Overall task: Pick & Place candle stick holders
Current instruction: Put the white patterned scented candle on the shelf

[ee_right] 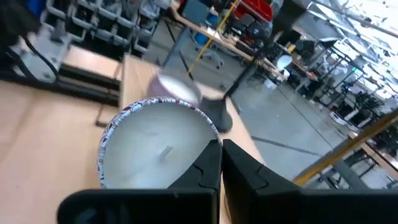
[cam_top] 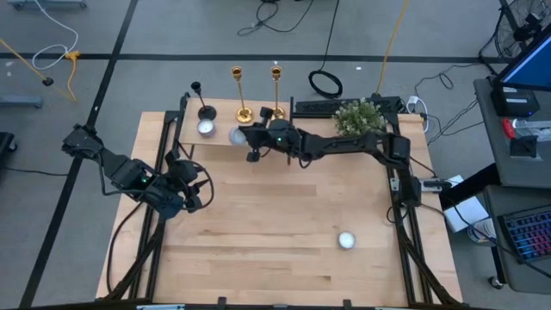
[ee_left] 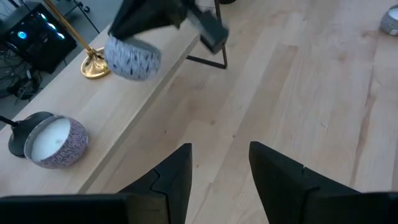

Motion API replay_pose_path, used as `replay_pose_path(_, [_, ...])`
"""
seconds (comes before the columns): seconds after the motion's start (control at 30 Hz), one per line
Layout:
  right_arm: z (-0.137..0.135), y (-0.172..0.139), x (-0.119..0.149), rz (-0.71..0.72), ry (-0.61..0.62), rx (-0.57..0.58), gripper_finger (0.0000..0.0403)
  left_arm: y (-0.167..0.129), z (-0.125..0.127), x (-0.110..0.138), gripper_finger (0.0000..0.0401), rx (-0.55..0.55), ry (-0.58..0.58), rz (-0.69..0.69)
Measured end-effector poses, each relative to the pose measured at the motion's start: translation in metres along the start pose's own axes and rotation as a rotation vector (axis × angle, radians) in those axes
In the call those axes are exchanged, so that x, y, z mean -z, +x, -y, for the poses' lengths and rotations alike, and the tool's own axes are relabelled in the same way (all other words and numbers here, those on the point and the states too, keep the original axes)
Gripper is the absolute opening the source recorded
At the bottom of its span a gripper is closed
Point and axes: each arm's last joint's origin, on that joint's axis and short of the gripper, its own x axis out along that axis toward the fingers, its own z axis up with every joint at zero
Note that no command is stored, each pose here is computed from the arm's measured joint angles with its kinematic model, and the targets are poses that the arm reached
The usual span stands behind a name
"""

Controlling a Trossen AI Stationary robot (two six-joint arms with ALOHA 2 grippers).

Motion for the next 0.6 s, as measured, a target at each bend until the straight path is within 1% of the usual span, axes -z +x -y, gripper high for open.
replay_pose_path(0.2, [0.004, 0.005, 0.007, 0.003, 0.005, 0.027, 0.0000, 0.000, 0.000, 0.000, 0.0163, 0.000, 0.005, 0.000])
replay_pose_path(0.3, [0.006, 0.006, 0.011, -0.018, 0.002, 0.041, 0.0000, 0.000, 0.000, 0.000, 0.0163, 0.000, 0.005, 0.000])
replay_pose_path(0.47, [0.014, 0.008, 0.014, -0.023, 0.029, 0.058, 0.0000, 0.000, 0.000, 0.000, 0.0163, 0.000, 0.007, -0.001])
replay_pose_path(0.5, [0.014, 0.008, 0.015, -0.021, 0.031, 0.053, 0.0000, 0.000, 0.000, 0.000, 0.0163, 0.001, 0.007, -0.001])
replay_pose_path(0.6, [0.012, 0.008, 0.015, 0.001, 0.037, -0.008, 0.0002, 0.000, 0.000, 0.000, 0.0163, 0.001, 0.008, -0.001])
